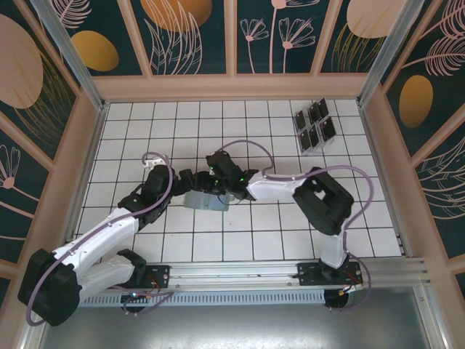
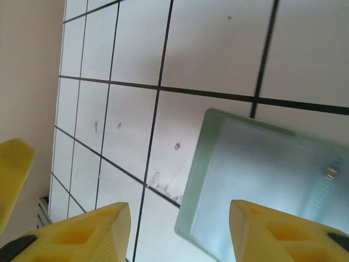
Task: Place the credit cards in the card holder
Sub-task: Flip over the card slot in the card holder.
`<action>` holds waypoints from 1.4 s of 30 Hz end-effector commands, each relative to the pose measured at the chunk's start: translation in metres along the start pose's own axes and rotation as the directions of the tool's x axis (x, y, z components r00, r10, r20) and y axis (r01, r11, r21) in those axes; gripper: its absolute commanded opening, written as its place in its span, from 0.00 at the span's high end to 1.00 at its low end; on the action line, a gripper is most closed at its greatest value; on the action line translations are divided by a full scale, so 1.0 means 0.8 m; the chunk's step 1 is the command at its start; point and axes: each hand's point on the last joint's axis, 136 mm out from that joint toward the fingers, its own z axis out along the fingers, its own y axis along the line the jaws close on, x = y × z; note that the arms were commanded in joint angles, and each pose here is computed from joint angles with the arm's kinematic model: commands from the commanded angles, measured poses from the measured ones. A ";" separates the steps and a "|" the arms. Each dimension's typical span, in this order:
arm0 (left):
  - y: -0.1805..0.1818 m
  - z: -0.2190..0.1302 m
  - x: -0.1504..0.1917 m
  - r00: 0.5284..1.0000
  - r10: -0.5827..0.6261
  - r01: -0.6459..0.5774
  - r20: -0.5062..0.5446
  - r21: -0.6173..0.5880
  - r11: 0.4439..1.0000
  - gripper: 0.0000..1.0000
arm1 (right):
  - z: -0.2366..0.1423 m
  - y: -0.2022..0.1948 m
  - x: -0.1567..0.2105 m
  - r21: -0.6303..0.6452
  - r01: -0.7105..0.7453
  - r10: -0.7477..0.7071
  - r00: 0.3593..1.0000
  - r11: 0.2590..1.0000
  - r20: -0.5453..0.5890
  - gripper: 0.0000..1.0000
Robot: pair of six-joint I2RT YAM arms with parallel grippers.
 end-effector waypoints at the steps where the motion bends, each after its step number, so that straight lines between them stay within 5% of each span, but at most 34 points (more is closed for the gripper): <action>1: -0.001 0.020 0.020 0.992 0.099 -0.101 -0.083 -0.020 0.995 0.07 | -0.032 -0.011 -0.012 0.059 0.037 -0.040 0.998 0.998 0.056 0.49; 8: 0.006 0.047 0.036 0.961 0.212 -0.230 -0.179 -0.084 0.970 0.06 | -0.044 -0.060 -0.003 0.252 0.097 -0.107 0.994 0.963 0.025 0.49; 14: 0.020 0.062 0.057 0.948 0.217 -0.249 -0.232 -0.121 0.961 0.06 | -0.036 -0.080 0.001 0.293 0.114 -0.122 0.993 0.949 0.007 0.50; 42: 0.053 0.079 0.119 0.921 0.164 -0.235 -0.353 -0.167 0.958 0.04 | 0.006 -0.112 0.037 0.213 0.043 -0.023 0.995 0.976 -0.095 0.50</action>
